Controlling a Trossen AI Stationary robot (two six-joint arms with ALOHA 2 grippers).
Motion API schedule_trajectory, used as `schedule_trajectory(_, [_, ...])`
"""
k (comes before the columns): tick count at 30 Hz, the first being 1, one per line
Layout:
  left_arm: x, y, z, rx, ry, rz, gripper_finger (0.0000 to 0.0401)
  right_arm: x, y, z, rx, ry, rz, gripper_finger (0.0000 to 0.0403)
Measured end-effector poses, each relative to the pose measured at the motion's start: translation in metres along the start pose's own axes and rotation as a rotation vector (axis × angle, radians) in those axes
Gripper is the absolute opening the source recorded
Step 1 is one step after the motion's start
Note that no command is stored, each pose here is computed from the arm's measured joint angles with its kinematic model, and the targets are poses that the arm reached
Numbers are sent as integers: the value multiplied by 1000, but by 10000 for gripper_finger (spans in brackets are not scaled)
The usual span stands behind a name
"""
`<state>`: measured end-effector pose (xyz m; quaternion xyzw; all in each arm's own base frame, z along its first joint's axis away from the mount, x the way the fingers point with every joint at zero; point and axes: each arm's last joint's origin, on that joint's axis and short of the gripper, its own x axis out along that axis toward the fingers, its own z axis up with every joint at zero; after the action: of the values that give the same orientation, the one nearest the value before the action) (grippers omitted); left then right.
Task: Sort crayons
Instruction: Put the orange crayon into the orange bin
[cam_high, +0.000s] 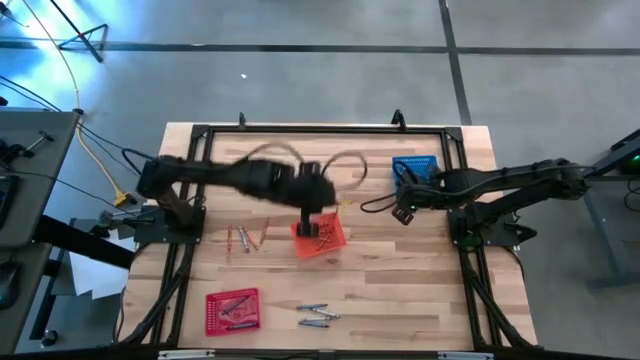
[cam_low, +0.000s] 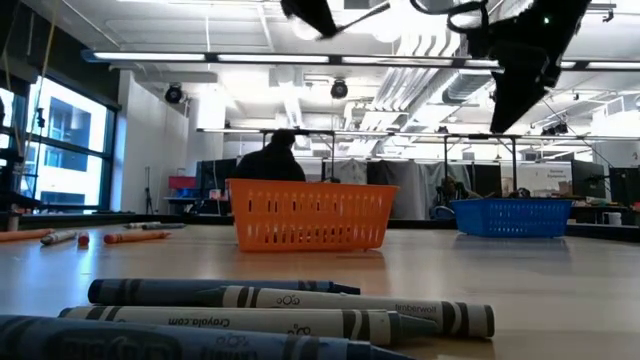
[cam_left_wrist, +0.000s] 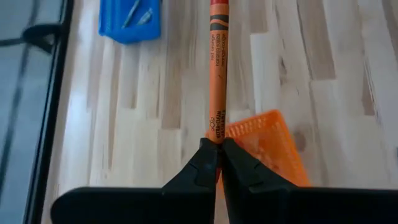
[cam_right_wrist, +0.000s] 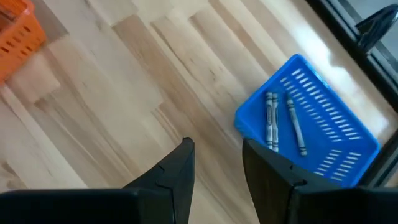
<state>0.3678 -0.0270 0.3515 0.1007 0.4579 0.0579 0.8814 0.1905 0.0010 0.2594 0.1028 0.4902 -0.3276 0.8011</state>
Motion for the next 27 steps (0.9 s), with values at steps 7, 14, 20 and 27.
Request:
schedule_trajectory(7, [-9, -58, -11, -95, 21, 108, 0, 23, 8, -11, -24, 0, 82, 129])
schedule_trajectory(14, [23, -88, -45, -200, 91, 150, 0, 33, 17, -12, -36, -52, 198, 129])
schedule_trajectory(20, [40, -97, -53, -256, -24, -4, 0, 33, 20, -7, -13, -101, 233, 129])
schedule_trajectory(27, [61, -90, -79, -307, -1, -43, 0, 31, 24, 0, -2, -175, 276, 129])
